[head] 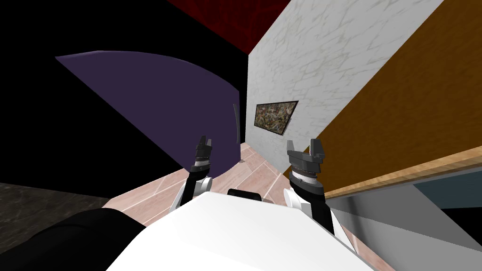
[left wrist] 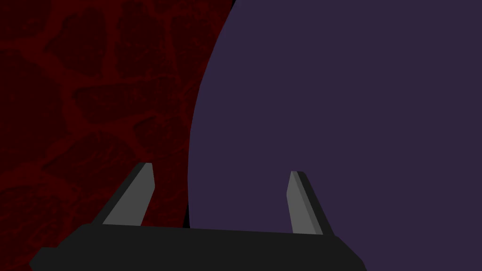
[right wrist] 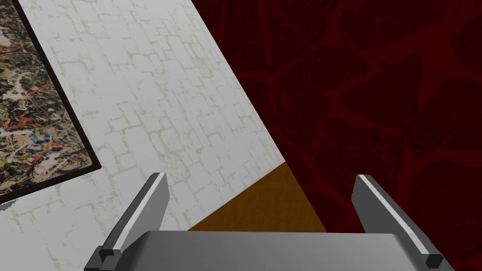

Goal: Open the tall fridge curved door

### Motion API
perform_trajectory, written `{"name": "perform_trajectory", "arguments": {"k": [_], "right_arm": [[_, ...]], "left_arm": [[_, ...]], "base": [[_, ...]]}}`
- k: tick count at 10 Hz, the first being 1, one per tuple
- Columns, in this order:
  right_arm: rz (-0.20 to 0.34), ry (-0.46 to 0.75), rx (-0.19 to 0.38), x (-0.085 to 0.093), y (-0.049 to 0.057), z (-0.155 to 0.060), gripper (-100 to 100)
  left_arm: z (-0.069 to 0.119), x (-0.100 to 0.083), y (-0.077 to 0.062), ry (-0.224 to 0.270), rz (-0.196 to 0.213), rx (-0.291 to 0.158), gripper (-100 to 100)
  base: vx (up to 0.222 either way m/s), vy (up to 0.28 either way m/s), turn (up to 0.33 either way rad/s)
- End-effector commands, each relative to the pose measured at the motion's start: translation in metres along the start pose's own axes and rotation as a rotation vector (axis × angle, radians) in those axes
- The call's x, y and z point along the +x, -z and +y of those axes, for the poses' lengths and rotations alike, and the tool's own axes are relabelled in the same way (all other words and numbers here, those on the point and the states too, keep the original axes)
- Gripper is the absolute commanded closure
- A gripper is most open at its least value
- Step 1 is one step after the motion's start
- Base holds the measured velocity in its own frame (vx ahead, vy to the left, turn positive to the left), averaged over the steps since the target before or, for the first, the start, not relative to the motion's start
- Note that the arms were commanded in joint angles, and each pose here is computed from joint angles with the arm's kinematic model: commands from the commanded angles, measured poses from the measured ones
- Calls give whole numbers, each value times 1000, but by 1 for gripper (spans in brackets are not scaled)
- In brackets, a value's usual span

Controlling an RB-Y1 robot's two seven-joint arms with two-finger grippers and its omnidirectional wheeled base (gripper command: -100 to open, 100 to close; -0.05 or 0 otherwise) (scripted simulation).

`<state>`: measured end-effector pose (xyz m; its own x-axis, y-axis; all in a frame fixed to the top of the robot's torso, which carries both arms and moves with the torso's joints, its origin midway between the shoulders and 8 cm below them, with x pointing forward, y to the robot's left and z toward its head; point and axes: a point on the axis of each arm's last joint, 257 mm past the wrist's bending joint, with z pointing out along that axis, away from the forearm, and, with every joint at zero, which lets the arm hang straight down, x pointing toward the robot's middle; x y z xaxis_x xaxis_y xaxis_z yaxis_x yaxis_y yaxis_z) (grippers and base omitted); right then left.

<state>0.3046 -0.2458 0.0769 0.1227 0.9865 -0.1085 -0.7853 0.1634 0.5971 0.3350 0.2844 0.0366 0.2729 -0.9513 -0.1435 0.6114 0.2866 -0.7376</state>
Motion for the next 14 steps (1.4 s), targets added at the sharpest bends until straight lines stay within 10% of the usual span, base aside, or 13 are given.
{"name": "perform_trajectory", "arguments": {"k": [1, 9, 10, 14], "right_arm": [[0, 0, 0, 0, 0, 0, 0], [0, 0, 0, 0, 0, 0, 0], [0, 0, 0, 0, 0, 0, 0], [0, 0, 0, 0, 0, 0, 0]], "left_arm": [[0, 0, 0, 0, 0, 0, 0], [0, 0, 0, 0, 0, 0, 0], [7, 5, -1, -15, 43, -15, -100], [24, 11, -2, -44, 114, -54, -100]], "base": [[0, 0, 0], [0, 0, 0], [12, 0, -34], [15, 0, -46]]}}
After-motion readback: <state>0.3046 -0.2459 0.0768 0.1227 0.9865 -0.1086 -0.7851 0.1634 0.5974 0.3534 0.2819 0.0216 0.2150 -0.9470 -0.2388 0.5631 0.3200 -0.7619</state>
